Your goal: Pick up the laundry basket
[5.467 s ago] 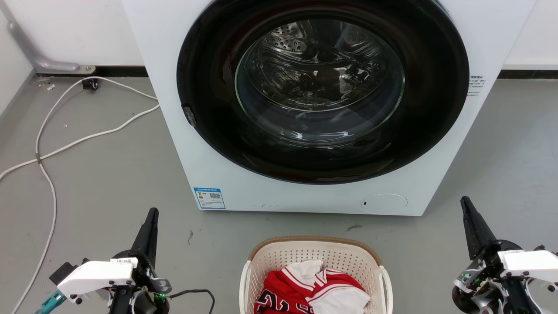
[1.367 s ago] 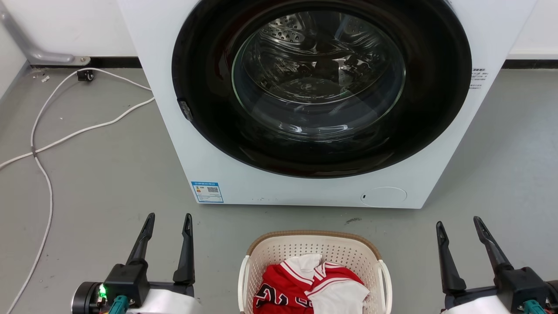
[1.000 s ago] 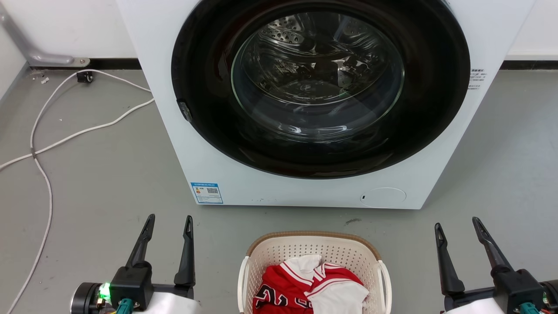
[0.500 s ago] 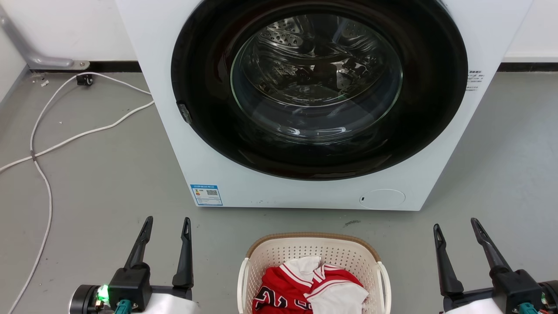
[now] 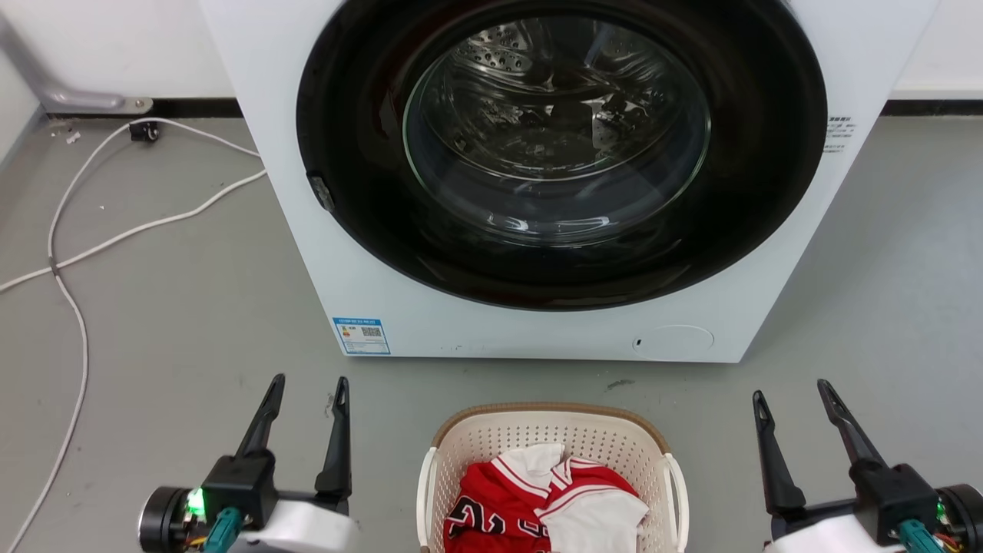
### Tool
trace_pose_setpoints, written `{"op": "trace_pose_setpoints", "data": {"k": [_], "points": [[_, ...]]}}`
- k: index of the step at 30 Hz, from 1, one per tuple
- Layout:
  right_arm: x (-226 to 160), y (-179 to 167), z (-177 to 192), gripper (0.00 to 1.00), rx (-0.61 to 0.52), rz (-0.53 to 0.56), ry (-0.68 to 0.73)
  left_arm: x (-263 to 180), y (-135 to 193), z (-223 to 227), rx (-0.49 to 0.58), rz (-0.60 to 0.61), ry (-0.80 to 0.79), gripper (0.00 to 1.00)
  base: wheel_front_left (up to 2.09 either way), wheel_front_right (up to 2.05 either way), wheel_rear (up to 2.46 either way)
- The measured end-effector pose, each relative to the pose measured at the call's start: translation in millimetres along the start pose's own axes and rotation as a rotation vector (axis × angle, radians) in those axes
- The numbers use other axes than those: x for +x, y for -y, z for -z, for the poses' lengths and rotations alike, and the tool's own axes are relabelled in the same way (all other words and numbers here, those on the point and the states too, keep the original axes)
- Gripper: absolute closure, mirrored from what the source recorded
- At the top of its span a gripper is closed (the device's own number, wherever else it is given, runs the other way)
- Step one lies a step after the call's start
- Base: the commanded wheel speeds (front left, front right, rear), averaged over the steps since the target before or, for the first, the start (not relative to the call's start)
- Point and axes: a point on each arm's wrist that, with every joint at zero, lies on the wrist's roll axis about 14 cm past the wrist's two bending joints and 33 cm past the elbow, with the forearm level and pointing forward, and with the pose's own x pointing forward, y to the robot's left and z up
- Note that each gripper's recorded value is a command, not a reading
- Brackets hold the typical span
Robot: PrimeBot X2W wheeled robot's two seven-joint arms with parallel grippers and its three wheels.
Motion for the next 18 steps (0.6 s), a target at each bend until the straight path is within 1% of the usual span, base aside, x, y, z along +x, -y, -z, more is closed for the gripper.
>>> {"op": "trace_pose_setpoints", "data": {"k": [4,8,13,18], "points": [[10.4,-4.4,12.0,0.0,0.006,-0.017,-0.034,13.8,7.0,9.8,0.003,0.036,-0.026,0.0,0.0,0.0,0.0],[23.1,-7.5,31.4,0.0,0.009,-0.032,-0.09,26.4,14.7,35.7,0.005,0.076,-0.102,0.0,0.0,0.0,0.0],[37.5,-12.4,65.3,0.0,-0.002,-0.059,-0.19,38.0,24.3,81.1,0.003,0.127,-0.236,0.0,0.0,0.0,0.0],[46.2,-13.6,107.7,0.0,-0.012,-0.078,-0.317,47.5,27.6,124.2,-0.001,0.16,-0.36,0.0,0.0,0.0,0.0]]}}
